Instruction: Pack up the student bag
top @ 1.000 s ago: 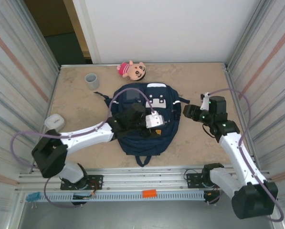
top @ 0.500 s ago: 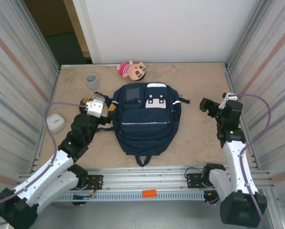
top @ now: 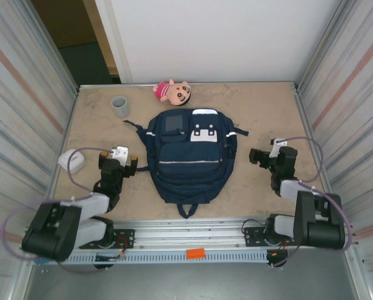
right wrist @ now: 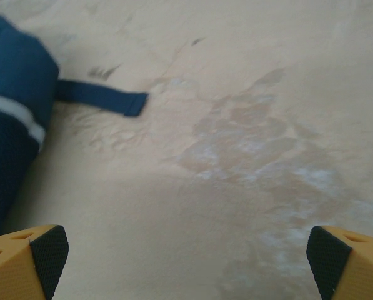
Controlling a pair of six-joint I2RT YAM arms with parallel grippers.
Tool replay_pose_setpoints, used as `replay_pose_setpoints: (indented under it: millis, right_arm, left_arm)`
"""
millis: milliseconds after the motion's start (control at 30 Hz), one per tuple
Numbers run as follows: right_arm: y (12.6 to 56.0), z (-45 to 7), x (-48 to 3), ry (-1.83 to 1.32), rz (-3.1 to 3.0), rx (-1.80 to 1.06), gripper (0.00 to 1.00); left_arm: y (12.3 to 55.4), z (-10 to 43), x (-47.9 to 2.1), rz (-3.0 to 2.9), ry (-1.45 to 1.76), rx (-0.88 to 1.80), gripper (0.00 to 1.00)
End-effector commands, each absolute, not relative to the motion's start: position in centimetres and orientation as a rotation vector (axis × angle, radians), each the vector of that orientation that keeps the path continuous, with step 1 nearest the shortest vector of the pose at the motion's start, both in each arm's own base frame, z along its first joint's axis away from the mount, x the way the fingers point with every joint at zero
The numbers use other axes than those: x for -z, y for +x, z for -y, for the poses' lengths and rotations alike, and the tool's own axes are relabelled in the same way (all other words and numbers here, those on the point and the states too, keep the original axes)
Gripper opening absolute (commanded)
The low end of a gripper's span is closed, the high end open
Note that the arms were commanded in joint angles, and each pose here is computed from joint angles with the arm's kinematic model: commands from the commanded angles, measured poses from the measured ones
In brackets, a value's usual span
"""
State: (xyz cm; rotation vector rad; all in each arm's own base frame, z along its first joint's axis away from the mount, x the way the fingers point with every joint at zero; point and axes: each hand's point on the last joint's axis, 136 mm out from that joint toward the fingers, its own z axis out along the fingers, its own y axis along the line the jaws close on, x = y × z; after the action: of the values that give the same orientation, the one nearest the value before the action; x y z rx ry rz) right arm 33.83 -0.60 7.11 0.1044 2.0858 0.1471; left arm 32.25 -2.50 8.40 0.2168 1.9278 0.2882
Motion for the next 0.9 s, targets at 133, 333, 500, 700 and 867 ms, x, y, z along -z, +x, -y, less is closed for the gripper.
replay_pose_setpoints:
  millis: [133, 333, 500, 700, 867]
  right_arm:
    - [37.8, -0.7, -9.2, -0.023, -1.896, -0.150, 0.99]
    - [39.5, 1.4, -8.1, 0.111, -1.999, -0.044, 0.99]
    - [39.6, 1.5, -8.1, 0.114, -1.992, -0.049, 0.99]
    - [39.6, 1.5, -8.1, 0.115, -1.991, -0.049, 0.99]
    - [39.6, 1.5, -8.1, 0.114, -1.993, -0.049, 0.99]
  left_arm:
    - [37.9, 0.5, -10.0, -1.890, 0.033, -0.140, 0.99]
    - [39.3, -0.9, -9.4, -1.929, -0.032, -0.145, 0.99]
    - [39.2, -0.8, -9.3, -1.947, -0.027, -0.142, 0.99]
    - [39.2, -0.8, -9.3, -1.944, -0.026, -0.142, 0.99]
    - [39.2, -0.8, -9.3, -1.945, -0.027, -0.144, 0.99]
